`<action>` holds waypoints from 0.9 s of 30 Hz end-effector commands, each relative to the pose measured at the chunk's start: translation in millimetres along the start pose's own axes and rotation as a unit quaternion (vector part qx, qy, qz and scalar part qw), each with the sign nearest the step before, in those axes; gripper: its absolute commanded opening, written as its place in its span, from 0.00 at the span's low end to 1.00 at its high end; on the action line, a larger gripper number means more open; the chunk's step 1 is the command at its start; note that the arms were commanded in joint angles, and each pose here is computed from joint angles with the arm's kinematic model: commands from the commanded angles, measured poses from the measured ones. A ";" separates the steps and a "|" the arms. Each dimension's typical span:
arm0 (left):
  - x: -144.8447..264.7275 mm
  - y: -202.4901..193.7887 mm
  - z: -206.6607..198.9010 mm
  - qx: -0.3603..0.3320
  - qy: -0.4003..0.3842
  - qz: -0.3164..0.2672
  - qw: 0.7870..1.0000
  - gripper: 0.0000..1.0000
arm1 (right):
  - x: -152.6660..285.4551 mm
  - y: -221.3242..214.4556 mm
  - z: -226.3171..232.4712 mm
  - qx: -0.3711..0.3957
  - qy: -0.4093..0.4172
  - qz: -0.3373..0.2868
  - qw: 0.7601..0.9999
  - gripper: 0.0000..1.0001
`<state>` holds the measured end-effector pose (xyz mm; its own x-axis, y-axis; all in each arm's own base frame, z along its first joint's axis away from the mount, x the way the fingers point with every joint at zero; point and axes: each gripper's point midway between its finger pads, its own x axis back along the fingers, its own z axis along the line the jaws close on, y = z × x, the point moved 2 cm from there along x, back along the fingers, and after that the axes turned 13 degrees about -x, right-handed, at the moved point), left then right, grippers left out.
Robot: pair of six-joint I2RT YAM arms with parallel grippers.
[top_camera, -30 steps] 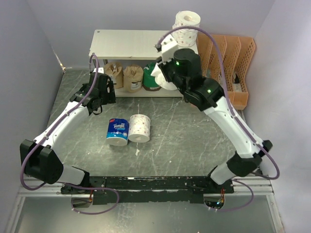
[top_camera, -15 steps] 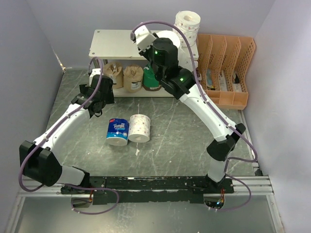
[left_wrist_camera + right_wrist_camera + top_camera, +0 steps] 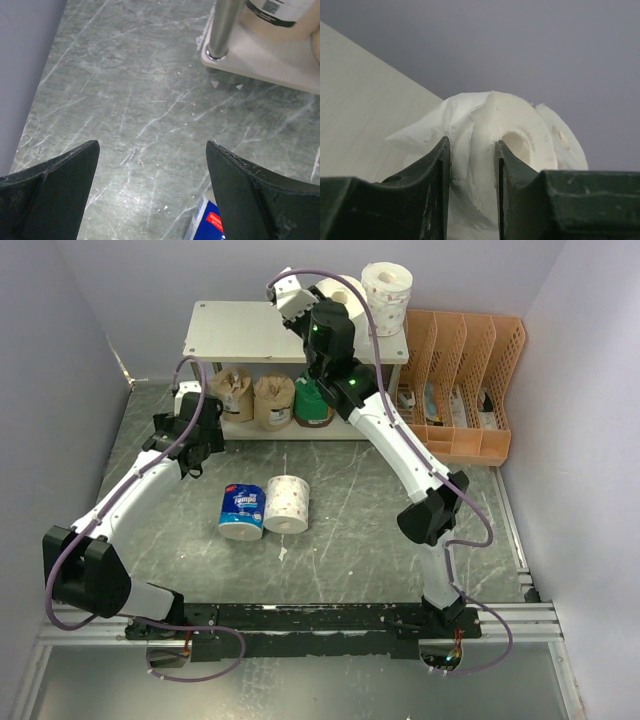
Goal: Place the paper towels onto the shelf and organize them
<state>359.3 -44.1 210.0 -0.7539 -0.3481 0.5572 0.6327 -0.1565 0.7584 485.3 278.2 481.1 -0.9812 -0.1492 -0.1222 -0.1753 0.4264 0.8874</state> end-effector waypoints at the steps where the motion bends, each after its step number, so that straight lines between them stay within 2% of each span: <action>1: 2.6 12.6 7.4 0.020 -0.003 -0.014 1.000 0.99 | -15.0 7.1 -15.5 -0.013 -0.022 -0.035 0.999 0.00; 4: 0.9 15.9 11.6 0.048 -0.011 -0.012 0.999 0.98 | -23.3 -3.4 -15.5 -0.014 -0.029 -0.029 0.999 0.02; 5: -0.8 15.2 12.9 0.055 -0.014 -0.009 0.998 0.98 | -25.4 -5.2 -16.3 -0.021 -0.028 -0.029 0.999 0.11; 7: -2.0 14.0 10.9 0.055 -0.021 -0.003 0.998 0.98 | -27.2 -5.5 -13.9 -0.035 -0.017 -0.033 0.999 0.41; 9: -2.8 12.7 6.4 0.050 -0.034 -0.003 0.998 0.97 | -25.8 0.3 -8.9 -0.054 0.002 -0.048 0.997 0.60; 12: -3.2 11.5 -0.4 0.039 -0.045 0.005 0.998 0.94 | -17.1 14.8 -1.4 -0.082 0.022 -0.068 0.994 0.74; 15: 0.7 13.2 -4.0 0.033 -0.050 -0.001 0.998 0.94 | 7.8 49.1 4.4 -0.119 0.056 -0.106 0.986 0.81; 16: 3.5 15.1 -4.3 0.034 -0.052 -0.007 0.998 0.94 | 26.1 66.6 5.5 -0.135 0.074 -0.125 0.980 0.86; 17: 6.0 16.4 -3.8 0.037 -0.054 -0.012 0.998 0.95 | 40.7 78.6 6.4 -0.151 0.089 -0.140 0.975 0.97; 20: 13.6 22.7 -4.7 0.023 -0.076 -0.033 0.996 0.95 | 82.4 100.6 7.6 -0.204 0.127 -0.162 0.957 1.00; 22: 19.0 27.4 -6.6 0.024 -0.092 -0.046 0.994 0.95 | 106.6 96.4 10.0 -0.244 0.155 -0.144 0.946 1.00; 24: 24.2 31.6 -7.5 0.027 -0.105 -0.059 0.992 0.95 | 134.8 74.6 16.1 -0.287 0.187 -0.112 0.933 1.00; 27: 32.4 36.9 -16.6 0.023 -0.143 -0.082 0.986 0.96 | 179.5 11.8 34.1 -0.346 0.222 -0.061 0.910 1.00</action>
<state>359.3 -56.7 227.5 -0.8050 -0.1811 0.5650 0.5889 -0.1276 0.7981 334.8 304.7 511.5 -0.8084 -0.5361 -0.2431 -0.2312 -0.0906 0.9687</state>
